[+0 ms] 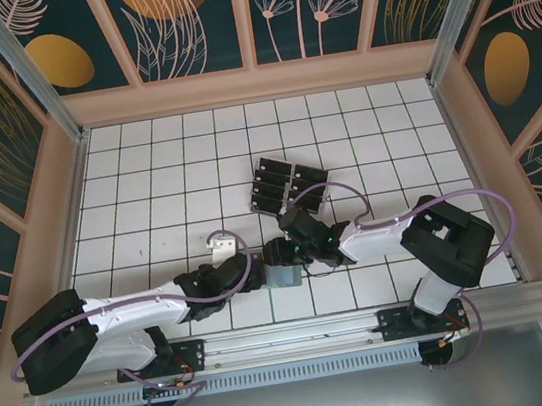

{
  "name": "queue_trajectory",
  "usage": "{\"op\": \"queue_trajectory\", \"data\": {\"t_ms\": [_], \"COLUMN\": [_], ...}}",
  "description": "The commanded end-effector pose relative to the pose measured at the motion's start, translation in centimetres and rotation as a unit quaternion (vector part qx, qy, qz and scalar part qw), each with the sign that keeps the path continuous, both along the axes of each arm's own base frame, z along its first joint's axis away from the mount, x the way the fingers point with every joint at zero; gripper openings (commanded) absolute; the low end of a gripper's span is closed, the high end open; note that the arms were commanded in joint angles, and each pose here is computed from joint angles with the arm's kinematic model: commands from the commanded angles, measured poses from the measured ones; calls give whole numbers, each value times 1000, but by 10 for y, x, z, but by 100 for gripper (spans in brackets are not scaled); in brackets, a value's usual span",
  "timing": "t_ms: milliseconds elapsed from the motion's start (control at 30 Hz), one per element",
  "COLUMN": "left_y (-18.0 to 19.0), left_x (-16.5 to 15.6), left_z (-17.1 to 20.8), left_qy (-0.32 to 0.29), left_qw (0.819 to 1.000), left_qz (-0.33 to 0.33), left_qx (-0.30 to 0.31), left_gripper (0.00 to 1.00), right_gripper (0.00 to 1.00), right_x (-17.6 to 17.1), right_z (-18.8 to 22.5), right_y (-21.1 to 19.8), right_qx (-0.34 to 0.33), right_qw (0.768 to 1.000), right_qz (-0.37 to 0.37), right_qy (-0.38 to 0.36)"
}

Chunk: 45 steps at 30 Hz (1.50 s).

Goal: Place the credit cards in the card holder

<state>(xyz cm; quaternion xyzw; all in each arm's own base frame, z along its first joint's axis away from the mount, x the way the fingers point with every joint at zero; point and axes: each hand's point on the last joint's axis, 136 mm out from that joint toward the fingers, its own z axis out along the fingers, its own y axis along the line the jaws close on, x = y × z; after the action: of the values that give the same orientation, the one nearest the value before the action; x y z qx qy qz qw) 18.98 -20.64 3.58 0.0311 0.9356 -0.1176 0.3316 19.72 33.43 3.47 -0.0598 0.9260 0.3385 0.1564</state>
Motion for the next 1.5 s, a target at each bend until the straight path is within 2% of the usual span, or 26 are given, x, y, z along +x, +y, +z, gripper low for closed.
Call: {"op": "queue_trajectory", "data": {"t_ms": [0,467,767,900,1167,1467], "left_y": [-7,-21,15,9,-19,-29], "left_x": [-2,-14,-17,-20,-33,-34], "left_z": [7,10,7,10,26,22], "left_qy": [-10,-23,-20,-21,-31,-28], "left_qw": [999,999,1000,999,990,989], "left_qz": [-5,-38,20,-4,-98,-120], "left_qx": [-33,-30,-5,-28,-93,-84], "left_gripper": [99,99,99,99,99,99], "right_gripper": [45,45,45,45,45,46], "right_x": [-6,-2,-3,-3,-2,-2], "right_z": [-6,-6,-5,-5,-7,-8], "right_y": [3,11,9,10,12,14], "right_qx": [8,19,21,22,26,31], "right_qw": [1000,1000,1000,999,999,999], "right_qz": [-1,-6,-8,-9,-15,-17], "right_qy": [14,22,22,23,27,32]}}
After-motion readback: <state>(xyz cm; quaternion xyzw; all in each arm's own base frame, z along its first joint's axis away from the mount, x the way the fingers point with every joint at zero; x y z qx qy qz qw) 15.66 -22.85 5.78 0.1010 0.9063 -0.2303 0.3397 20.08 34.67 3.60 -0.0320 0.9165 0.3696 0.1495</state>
